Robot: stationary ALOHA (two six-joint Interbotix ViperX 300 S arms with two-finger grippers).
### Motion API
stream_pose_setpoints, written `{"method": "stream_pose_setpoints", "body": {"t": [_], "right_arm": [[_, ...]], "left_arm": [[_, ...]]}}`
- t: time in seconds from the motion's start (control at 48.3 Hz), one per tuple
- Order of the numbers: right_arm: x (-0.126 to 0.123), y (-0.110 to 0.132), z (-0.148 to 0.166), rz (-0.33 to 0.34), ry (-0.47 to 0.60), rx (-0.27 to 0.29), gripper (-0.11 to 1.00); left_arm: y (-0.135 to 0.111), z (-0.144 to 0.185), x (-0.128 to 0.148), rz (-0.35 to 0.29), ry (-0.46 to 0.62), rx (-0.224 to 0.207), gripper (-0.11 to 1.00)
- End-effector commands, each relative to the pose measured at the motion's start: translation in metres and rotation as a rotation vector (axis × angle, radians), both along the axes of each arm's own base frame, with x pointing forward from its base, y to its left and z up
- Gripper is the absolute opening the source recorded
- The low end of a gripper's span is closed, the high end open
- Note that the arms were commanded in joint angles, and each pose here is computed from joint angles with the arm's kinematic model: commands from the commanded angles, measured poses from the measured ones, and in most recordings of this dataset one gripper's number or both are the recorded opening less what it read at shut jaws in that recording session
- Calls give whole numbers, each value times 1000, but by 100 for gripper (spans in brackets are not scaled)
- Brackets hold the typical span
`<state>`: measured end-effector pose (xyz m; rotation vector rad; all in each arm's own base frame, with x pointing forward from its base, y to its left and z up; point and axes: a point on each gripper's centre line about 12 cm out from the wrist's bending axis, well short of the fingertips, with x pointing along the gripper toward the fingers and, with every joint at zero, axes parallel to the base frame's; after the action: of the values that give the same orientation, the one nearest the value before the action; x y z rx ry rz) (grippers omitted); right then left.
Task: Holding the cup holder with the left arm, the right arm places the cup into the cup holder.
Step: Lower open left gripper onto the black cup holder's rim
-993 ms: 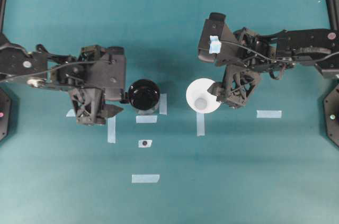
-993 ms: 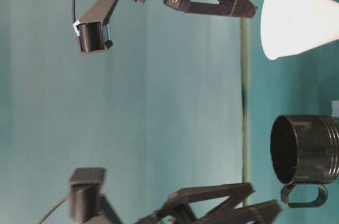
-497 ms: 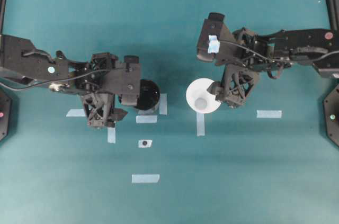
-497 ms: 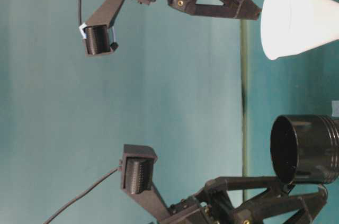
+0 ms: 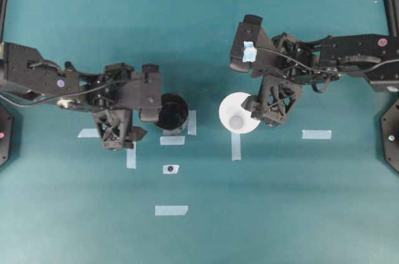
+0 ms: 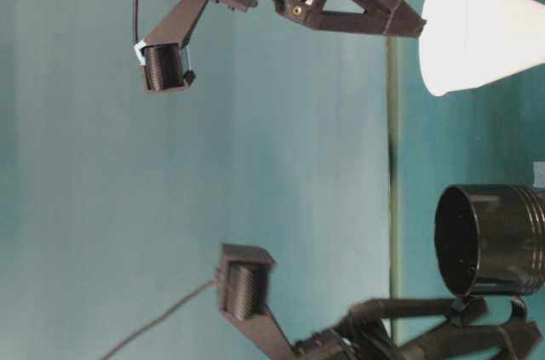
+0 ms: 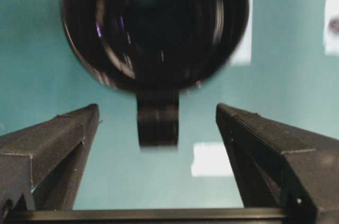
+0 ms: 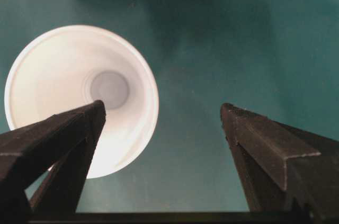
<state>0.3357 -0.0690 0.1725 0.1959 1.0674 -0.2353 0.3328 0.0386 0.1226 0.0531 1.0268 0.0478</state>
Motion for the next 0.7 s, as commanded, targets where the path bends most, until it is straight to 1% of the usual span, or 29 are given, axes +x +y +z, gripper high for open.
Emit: {"method": "stream_pose_setpoints", "body": {"t": [0.0, 0.228, 0.683], "right_arm": [[2, -1, 7, -9, -29, -2, 99], [2, -2, 7, -11, -32, -2, 99], [0, -1, 2, -12, -22, 1, 99]], "left_arm": [[1, 11, 3, -1, -56, 9, 96], [5, 14, 8, 9, -79, 10, 96], [10, 14, 7, 25, -82, 11, 96]]}}
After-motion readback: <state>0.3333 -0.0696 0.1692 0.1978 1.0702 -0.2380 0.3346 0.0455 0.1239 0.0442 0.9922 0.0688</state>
